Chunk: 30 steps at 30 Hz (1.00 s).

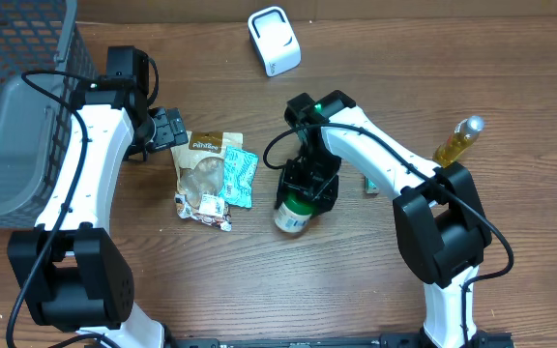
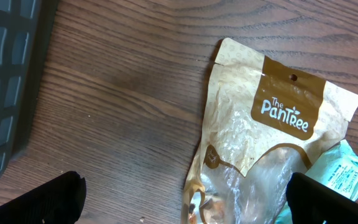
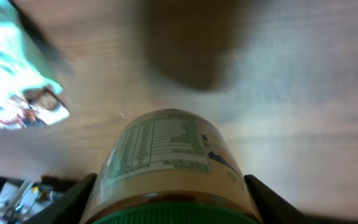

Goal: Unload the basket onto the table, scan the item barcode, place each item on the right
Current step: 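Raise the green-lidded jar with the right gripper toward the scanner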

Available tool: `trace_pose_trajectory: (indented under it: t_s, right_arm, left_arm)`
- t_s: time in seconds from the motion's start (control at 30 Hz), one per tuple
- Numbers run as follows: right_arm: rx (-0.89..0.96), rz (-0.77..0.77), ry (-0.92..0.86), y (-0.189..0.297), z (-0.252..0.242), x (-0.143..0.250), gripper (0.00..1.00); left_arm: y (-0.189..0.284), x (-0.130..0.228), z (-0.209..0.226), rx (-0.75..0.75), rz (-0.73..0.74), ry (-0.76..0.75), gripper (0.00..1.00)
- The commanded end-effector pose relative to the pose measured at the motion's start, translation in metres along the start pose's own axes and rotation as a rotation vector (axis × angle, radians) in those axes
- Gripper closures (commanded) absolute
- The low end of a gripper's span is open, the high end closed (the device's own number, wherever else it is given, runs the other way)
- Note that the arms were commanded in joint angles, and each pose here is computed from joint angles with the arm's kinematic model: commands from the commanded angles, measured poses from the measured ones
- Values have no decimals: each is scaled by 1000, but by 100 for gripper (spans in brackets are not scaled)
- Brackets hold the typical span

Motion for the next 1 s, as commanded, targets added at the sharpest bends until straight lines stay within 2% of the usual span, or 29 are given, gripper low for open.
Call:
trace_pose_trajectory:
  t_s: [0.0, 0.4, 0.5, 0.6, 0.97]
  right_arm:
    - [19, -90, 37, 6, 4, -15, 83]
    - [32, -199, 64, 10, 5, -35, 82]
    - [46, -207, 89, 11, 2, -38, 87]
    - [45, -210, 102, 13, -1, -40, 96]
    - [32, -223, 60, 21, -13, -50, 96]
  left_arm:
    - [10, -5, -1, 11, -33, 3, 0]
    - [10, -5, -1, 11, -33, 3, 0]
    - [10, -5, -1, 10, -33, 3, 0]
    - [10, -5, -1, 10, -33, 3, 0]
    - [10, -5, -1, 11, -33, 3, 0]
Point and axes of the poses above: each gripper's point midway between its finger pads, its own y axis back along the fingers, its own z axis along the line the jaws close on, x = y × z, the point moved 4 cm from there along y, back along the fingers, and after that the axes turned 7 degrees about y, right-handed, at the moved point
